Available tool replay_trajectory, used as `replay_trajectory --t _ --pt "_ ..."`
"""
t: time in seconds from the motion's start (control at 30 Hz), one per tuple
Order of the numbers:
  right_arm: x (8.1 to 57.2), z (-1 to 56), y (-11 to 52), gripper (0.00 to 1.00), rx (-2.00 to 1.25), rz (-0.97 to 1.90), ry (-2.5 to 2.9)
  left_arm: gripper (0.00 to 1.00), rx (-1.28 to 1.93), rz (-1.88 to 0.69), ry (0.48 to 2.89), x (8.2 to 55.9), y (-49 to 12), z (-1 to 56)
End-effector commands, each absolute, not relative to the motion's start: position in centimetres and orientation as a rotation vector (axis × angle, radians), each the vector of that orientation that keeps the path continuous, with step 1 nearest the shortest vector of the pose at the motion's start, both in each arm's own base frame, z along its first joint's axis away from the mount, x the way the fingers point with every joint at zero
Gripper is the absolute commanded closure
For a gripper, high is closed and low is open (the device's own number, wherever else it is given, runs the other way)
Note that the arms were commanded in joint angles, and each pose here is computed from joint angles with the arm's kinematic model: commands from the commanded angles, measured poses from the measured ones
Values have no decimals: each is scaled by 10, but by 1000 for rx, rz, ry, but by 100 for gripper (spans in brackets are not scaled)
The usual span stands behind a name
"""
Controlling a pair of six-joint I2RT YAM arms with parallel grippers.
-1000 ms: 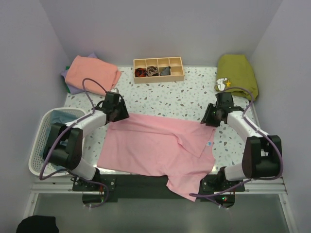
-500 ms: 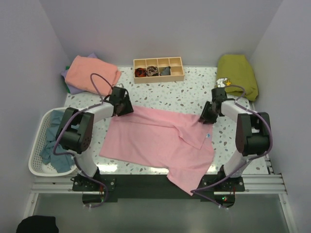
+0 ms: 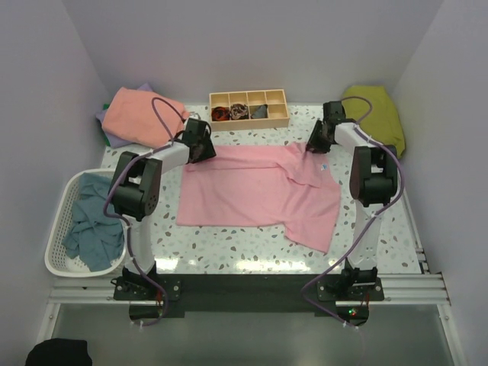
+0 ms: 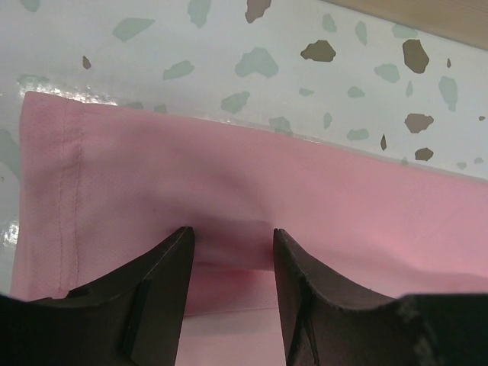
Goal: Fold and stack the t-shirts
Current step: Fold the flattened tshirt in 1/3 of the way
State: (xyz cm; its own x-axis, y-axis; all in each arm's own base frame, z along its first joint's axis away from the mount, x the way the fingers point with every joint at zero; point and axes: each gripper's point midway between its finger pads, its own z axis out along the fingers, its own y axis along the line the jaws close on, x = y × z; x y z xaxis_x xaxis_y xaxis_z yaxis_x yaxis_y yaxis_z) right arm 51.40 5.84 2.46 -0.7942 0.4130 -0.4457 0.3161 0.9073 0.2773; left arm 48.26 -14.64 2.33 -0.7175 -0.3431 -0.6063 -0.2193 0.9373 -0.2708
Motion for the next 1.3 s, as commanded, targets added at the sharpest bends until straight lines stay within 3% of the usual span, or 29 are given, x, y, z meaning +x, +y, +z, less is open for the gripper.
replay_trajectory --t 0.0,0.33,0.5,0.67,0.7,0.77,0.9,1.0,1.27 --pt "506 -4 27 64 551 14 2627 48 -465 -1 2556 447 -109 -22" --pt "511 -16 21 63 577 21 2623 48 -491 93 2550 442 -85 -30" --pt "525 24 29 53 520 124 2505 47 -465 62 2500 451 -88 -15" --pt "534 67 40 49 421 233 2375 42 -443 -86 2303 469 -98 45" --pt "533 72 41 42 410 241 2371 42 -446 -139 2222 477 -103 63" --pt "528 75 41 41 403 239 2381 40 -450 -211 2134 472 -105 91" --pt "497 80 39 28 422 240 2359 39 -472 -176 2085 449 -98 118" --pt "466 79 34 22 455 207 2389 39 -509 -122 2153 417 -85 102" --pt "348 48 55 22 591 359 2544 39 -599 -108 2294 319 -67 42"
